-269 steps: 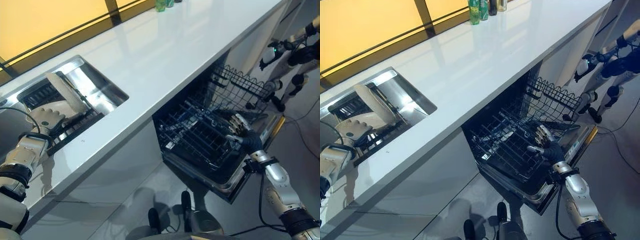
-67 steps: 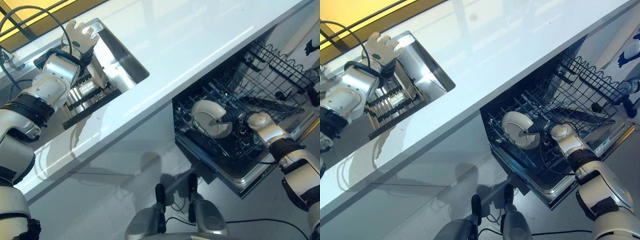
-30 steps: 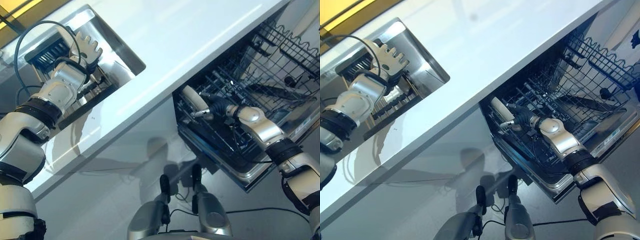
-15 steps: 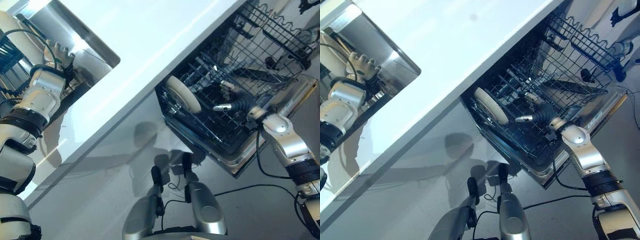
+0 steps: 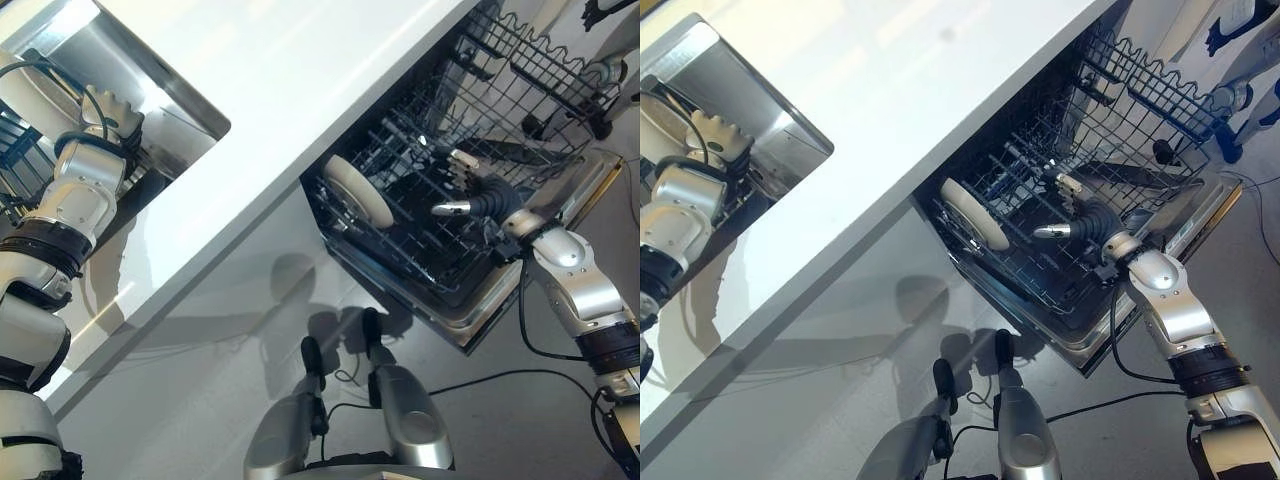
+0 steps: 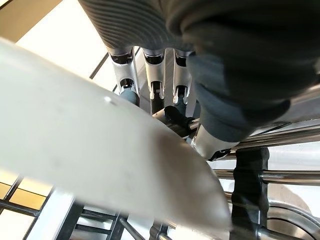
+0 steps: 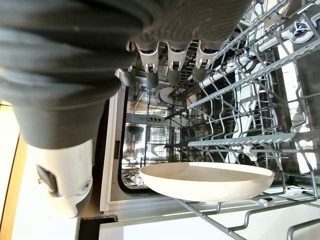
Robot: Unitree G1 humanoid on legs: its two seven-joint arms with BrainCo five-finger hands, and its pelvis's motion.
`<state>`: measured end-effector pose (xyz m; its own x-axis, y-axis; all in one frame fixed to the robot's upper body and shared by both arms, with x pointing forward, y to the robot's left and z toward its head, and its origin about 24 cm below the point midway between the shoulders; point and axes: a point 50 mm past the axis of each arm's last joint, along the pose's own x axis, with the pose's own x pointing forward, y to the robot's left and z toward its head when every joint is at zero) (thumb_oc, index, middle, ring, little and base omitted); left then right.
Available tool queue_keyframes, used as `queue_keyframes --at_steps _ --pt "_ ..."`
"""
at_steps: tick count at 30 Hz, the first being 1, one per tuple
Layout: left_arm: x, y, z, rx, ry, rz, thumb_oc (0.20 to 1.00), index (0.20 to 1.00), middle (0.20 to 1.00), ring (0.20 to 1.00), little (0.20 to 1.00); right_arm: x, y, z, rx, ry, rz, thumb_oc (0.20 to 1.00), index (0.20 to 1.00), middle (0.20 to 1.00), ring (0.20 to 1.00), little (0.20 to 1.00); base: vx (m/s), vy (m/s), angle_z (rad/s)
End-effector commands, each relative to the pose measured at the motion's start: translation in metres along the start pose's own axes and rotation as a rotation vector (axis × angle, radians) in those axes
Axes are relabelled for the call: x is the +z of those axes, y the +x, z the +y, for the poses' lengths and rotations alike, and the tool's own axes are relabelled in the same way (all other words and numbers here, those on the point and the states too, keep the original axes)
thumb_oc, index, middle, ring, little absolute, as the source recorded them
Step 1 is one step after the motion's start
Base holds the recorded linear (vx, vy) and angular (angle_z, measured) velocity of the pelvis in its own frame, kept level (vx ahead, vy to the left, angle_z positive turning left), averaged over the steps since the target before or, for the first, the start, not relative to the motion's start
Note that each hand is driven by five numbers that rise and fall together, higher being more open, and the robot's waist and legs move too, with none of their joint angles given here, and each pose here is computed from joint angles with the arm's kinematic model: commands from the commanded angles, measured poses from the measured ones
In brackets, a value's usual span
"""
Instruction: Pick up plates and place into dishwasher.
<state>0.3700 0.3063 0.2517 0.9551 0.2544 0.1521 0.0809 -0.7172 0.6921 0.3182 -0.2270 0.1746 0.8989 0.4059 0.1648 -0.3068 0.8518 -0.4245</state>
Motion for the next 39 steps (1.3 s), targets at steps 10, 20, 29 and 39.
queue_keyframes --at_steps 10,20,29,39 --pt "-0.054 -0.015 -0.020 0.018 0.014 0.159 0.200 0.200 0.200 0.200 0.200 0.019 -0.015 0.004 0.013 0.022 -0.135 1.000 1.000 1.000 1.000 1.000 0.02 -0.024 0.00" --pt "-0.035 -0.019 -0.031 0.015 -0.033 0.080 1.000 1.000 1.000 1.000 1.000 0.008 -0.020 0.012 0.027 0.058 -0.101 1.000 1.000 1.000 1.000 1.000 0.05 -0.030 0.01" --pt "-0.030 -0.018 -0.034 0.035 -0.064 0.015 1.000 1.000 1.000 1.000 1.000 0.009 -0.019 0.011 0.037 0.068 -0.096 1.000 1.000 1.000 1.000 1.000 0.00 0.000 0.00" --pt "-0.034 -0.020 -0.052 -0.058 -0.484 0.122 1.000 1.000 1.000 1.000 1.000 0.007 -0.022 0.014 0.027 0.078 -0.100 1.000 1.000 1.000 1.000 1.000 0.00 -0.014 -0.01"
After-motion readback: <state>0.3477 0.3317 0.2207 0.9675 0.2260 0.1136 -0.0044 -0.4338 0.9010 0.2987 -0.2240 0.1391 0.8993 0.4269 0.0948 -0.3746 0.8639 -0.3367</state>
